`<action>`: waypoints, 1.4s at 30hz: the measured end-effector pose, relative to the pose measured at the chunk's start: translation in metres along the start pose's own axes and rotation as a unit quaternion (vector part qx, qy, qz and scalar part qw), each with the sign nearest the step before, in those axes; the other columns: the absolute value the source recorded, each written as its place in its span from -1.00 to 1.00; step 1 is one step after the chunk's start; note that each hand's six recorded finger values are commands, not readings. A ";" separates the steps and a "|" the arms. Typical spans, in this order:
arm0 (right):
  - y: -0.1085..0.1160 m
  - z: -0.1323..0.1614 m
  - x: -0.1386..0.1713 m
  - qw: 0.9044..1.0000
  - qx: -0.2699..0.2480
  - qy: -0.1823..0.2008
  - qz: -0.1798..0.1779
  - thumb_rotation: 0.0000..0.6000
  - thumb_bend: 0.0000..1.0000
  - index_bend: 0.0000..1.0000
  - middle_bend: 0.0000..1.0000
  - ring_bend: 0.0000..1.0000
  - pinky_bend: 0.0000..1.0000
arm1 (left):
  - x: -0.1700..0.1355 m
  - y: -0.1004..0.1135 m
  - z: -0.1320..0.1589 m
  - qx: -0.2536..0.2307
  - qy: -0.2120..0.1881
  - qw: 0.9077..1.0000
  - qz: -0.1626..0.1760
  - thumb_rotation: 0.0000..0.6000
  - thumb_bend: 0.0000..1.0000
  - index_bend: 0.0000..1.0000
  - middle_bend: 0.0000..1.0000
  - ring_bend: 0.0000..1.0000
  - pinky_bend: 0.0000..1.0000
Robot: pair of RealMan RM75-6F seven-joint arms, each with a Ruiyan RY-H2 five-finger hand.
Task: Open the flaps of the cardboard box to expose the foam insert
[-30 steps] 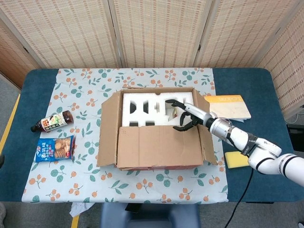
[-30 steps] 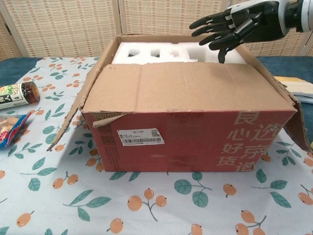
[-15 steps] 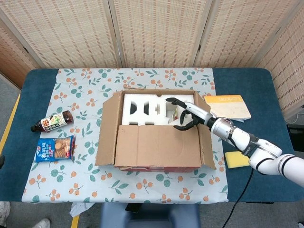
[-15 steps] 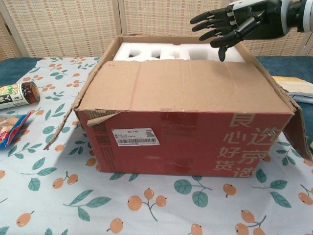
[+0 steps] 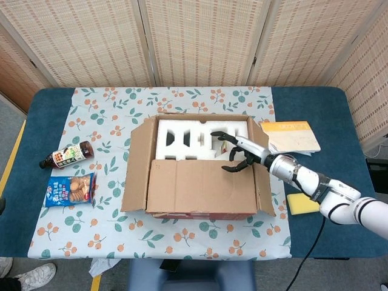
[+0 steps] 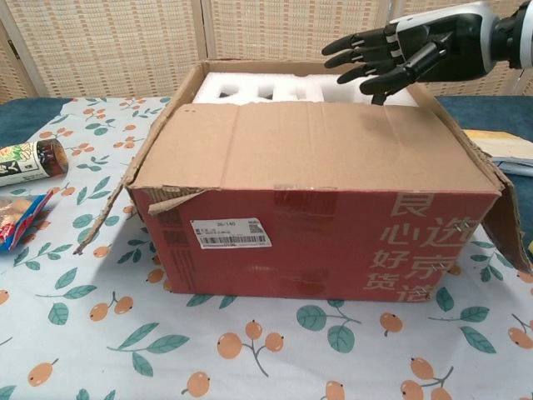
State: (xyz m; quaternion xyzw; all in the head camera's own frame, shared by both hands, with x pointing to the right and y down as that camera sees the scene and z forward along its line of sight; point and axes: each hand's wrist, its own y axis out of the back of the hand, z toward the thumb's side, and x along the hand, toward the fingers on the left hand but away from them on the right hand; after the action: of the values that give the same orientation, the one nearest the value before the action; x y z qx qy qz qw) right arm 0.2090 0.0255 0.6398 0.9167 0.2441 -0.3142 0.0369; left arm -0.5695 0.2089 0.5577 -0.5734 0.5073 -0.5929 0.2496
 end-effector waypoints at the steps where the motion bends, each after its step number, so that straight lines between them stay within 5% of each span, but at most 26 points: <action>1: 0.000 0.003 0.003 1.000 -0.005 0.006 0.002 1.00 -0.25 -1.00 -1.00 -0.91 -0.04 | 0.000 0.000 0.001 0.001 -0.002 1.000 0.001 1.00 -0.04 -1.00 -1.00 -1.00 -1.00; 12: 0.003 0.041 0.035 0.998 -0.019 0.056 0.009 1.00 -0.25 -1.00 -1.00 -0.92 -0.03 | 0.000 -0.003 0.006 0.011 -0.008 1.000 -0.002 1.00 -0.04 -1.00 -1.00 -1.00 -1.00; 27: -0.050 0.098 0.131 0.993 0.031 0.112 -0.004 1.00 -0.25 -1.00 -1.00 -0.97 -0.03 | -0.002 -0.006 0.017 0.012 -0.033 0.999 -0.009 1.00 -0.04 -1.00 -1.00 -1.00 -1.00; 42: -0.108 0.063 0.235 0.991 0.084 0.087 -0.057 1.00 -0.25 -1.00 -1.00 -1.00 -0.04 | -0.013 -0.013 0.037 0.034 -0.068 0.997 -0.013 1.00 -0.04 -1.00 -1.00 -1.00 -1.00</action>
State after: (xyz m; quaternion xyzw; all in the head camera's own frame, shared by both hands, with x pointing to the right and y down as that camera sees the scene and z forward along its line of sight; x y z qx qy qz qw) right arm 0.2840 0.2060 0.4588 0.9251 0.2705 -0.2542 -0.0799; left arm -0.5284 0.2133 0.5578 -0.6102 0.4615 -0.5725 0.2948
